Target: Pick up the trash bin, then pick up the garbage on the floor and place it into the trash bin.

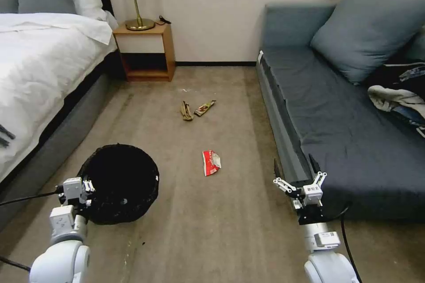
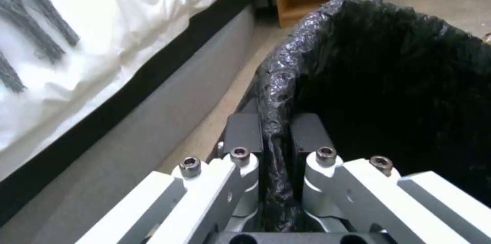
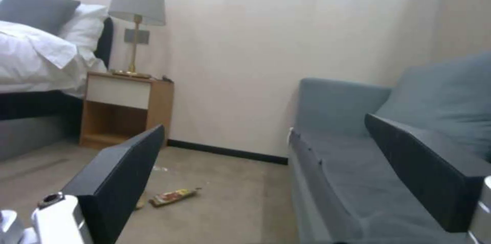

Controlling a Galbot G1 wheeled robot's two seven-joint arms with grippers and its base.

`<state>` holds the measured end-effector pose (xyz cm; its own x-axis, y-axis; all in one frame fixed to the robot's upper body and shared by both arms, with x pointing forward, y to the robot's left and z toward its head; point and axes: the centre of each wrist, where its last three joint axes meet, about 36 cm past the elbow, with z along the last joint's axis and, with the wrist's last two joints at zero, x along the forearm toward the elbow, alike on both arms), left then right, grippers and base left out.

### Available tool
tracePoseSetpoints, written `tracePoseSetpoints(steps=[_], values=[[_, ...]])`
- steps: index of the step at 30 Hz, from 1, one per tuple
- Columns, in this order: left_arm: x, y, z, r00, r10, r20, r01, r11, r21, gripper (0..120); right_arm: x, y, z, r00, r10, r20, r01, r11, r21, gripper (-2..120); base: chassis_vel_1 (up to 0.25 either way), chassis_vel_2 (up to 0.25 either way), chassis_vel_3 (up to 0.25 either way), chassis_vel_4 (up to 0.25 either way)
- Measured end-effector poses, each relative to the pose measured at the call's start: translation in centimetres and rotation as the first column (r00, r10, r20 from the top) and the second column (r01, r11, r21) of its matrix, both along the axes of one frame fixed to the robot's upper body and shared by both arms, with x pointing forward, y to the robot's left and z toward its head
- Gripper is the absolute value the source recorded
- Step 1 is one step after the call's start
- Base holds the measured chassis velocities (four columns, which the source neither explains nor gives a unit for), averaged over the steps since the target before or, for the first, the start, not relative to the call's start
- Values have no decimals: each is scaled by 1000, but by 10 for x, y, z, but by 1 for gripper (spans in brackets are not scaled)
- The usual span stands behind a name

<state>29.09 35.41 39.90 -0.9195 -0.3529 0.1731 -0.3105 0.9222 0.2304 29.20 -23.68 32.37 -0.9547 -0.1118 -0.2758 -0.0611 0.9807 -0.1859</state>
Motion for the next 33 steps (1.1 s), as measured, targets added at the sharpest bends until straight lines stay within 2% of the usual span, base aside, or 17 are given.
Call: tracePoseSetpoints(steps=[33], values=[[1, 3, 0, 1000, -1, 8, 1, 1000, 1, 7, 10, 6, -3, 999, 40, -1, -40, 999, 17, 100, -76, 78, 74, -75]])
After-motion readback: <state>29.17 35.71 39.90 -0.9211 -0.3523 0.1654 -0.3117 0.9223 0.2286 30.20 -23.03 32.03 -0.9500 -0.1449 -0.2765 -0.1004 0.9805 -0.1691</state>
